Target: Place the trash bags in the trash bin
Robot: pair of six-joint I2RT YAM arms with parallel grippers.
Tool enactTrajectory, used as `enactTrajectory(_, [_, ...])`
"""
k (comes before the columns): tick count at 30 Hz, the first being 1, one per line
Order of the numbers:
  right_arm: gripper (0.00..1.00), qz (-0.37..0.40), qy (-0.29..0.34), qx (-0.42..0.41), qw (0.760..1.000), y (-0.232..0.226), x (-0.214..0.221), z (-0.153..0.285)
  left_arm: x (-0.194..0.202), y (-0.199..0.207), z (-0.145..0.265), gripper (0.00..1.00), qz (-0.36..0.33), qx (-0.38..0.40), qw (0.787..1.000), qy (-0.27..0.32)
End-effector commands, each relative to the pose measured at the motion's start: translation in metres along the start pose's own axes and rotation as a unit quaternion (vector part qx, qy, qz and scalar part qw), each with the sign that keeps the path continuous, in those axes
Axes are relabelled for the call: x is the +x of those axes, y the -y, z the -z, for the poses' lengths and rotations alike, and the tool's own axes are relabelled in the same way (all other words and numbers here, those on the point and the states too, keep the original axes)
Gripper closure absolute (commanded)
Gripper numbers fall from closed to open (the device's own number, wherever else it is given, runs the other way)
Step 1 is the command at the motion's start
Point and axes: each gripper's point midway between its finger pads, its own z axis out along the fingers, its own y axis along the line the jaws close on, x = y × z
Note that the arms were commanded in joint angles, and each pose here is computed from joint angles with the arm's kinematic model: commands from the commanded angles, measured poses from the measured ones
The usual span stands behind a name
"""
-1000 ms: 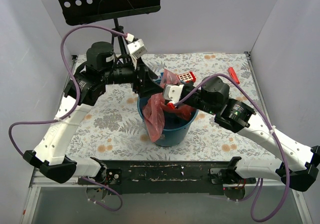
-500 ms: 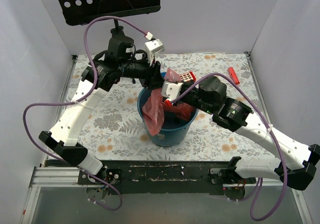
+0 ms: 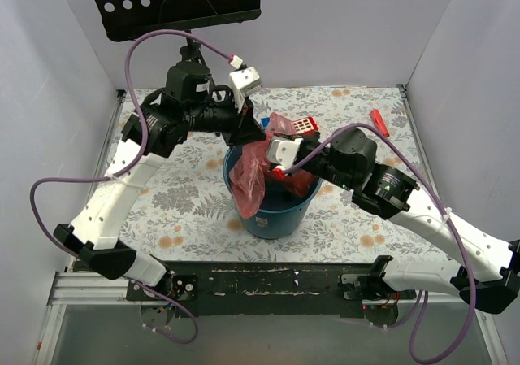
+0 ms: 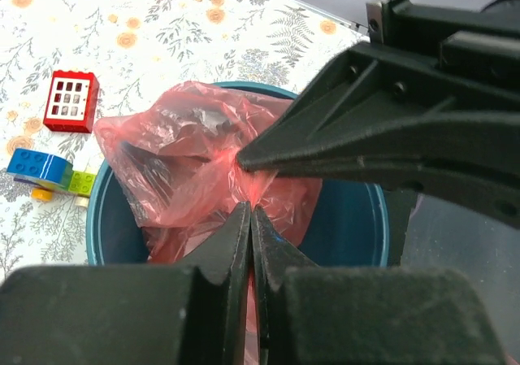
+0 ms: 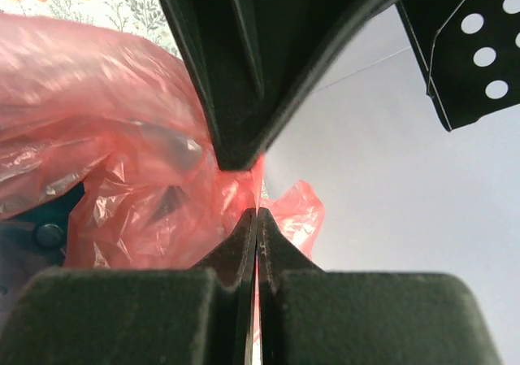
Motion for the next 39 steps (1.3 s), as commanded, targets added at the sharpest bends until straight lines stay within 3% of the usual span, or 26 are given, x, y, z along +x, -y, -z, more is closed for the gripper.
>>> enactTrajectory(1, [0.99,0.000,-0.002,0.025,1.000,0.011,-0.001,0.022,-0.019,0.028,0.031,1.00,-0.049,0.022,0.997,0.058])
enactTrajectory(3, [0.99,-0.009,-0.001,0.026,1.000,0.012,-0.001,0.027,-0.017,0.036,0.033,1.00,-0.038,0.039,0.996,0.065])
enactTrajectory(6, [0.72,-0.016,0.034,0.001,0.999,0.008,-0.017,0.039,-0.014,0.039,0.030,1.00,-0.015,0.049,0.996,0.067])
enactTrajectory(8, [0.61,-0.010,0.065,-0.026,0.997,-0.001,-0.027,0.047,-0.013,0.039,0.030,1.00,-0.009,0.054,0.996,0.074])
enactTrajectory(20, [0.51,-0.031,0.085,-0.071,0.993,-0.019,-0.035,0.022,-0.011,0.040,0.024,1.00,-0.002,0.069,0.994,0.080])
enactTrajectory(21, [0.52,-0.035,0.075,-0.075,0.994,-0.022,-0.030,0.017,-0.012,0.040,0.025,1.00,-0.003,0.068,0.994,0.081])
enactTrajectory(24, [0.88,-0.034,0.036,-0.053,0.997,-0.018,-0.013,0.007,-0.009,0.036,0.026,1.00,-0.005,0.055,0.995,0.079])
enactTrajectory(26, [0.99,-0.032,0.038,-0.017,0.999,-0.001,-0.016,0.014,-0.008,0.032,0.029,1.00,-0.008,0.039,0.996,0.078])
enactTrajectory(34, [0.99,0.010,0.062,0.012,0.998,0.005,-0.018,0.069,0.006,0.023,0.038,0.99,-0.011,0.005,0.998,0.067])
enactTrajectory(37, [0.99,0.020,0.054,-0.001,0.998,-0.006,-0.009,0.081,0.006,0.022,0.038,0.89,-0.011,0.001,0.998,0.066])
enactTrajectory(39, [0.99,0.024,0.053,-0.004,0.998,-0.010,-0.005,0.088,0.006,0.021,0.038,0.89,-0.011,0.001,0.998,0.066])
